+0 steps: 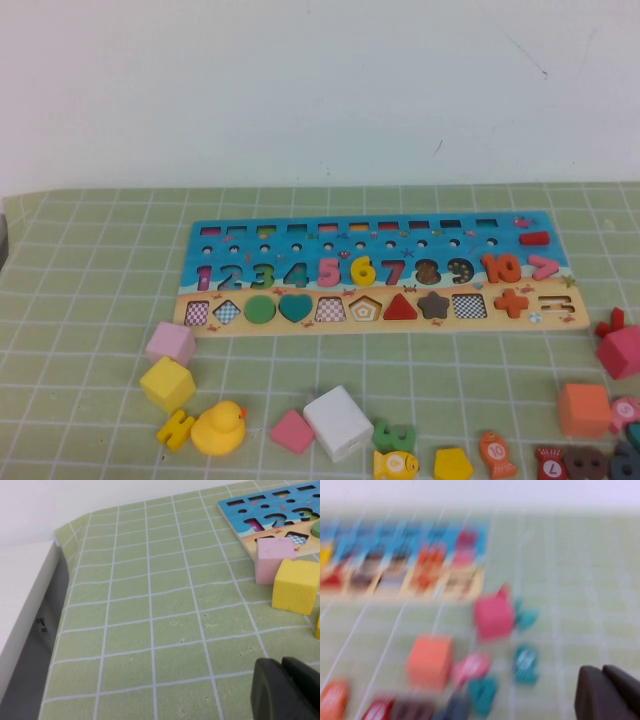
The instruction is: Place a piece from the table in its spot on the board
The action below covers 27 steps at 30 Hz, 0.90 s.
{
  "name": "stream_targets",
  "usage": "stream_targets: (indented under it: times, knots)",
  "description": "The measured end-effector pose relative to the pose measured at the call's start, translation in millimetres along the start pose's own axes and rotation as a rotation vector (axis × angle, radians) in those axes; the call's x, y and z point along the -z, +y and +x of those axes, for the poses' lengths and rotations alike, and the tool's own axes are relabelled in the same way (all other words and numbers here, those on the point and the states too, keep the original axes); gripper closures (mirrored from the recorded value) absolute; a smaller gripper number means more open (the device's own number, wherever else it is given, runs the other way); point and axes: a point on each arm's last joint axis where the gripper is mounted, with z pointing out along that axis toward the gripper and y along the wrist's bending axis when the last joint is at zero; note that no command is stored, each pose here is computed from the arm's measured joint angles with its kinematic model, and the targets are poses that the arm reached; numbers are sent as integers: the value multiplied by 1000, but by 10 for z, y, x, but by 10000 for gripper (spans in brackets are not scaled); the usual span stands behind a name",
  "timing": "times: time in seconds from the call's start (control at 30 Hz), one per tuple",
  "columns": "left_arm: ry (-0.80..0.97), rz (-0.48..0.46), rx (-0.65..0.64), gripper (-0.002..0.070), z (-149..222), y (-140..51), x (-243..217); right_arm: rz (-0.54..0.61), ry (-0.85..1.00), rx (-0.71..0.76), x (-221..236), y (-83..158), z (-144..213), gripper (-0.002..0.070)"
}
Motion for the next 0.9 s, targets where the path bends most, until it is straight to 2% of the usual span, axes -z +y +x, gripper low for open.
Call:
stream_targets:
  times: [0.13,0.17,0.3,0.47,0.6,0.9]
  knots:
    - [0,0,0,677,0,0,0,80,-105,-18,-16,-37,109,678]
    - [0,0,0,677,0,0,0,119,-98,-29,-29,-56,160,678]
    - [0,0,0,677,0,0,0,143,-62,-39,-46,-69,218,678]
    - [0,0,0,677,0,0,0,121,-104,-54,-95,-51,257,678]
    - [0,0,0,677,0,0,0,71,-149,-137,-197,-10,405,678]
    - [0,0,0,677,0,0,0,40,-38,-255,-196,27,581,678]
